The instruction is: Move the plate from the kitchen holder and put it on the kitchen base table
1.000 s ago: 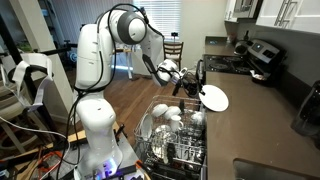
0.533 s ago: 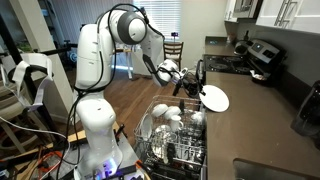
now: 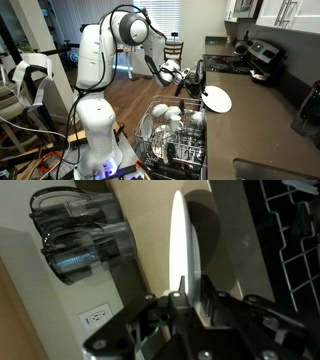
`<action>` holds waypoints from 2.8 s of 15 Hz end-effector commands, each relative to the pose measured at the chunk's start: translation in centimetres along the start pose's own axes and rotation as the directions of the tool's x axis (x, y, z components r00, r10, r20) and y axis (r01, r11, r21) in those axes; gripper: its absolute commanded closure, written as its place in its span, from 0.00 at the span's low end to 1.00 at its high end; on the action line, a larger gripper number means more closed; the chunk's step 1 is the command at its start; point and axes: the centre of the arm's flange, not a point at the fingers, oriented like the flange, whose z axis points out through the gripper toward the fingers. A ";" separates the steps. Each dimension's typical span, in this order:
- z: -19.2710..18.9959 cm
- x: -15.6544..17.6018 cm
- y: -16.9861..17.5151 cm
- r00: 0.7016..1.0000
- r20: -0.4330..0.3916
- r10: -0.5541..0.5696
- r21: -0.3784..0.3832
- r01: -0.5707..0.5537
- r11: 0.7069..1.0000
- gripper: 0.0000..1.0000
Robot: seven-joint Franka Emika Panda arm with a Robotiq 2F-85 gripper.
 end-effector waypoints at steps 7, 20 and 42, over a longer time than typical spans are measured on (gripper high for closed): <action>0.8 0.8 -0.3 0.999 0.044 -0.016 0.030 0.014 0.999 0.94; 1.3 0.3 -1.2 0.998 0.059 -0.029 0.043 0.027 0.999 0.93; 2.8 1.3 -0.2 0.994 0.104 -0.013 0.048 0.008 0.999 0.58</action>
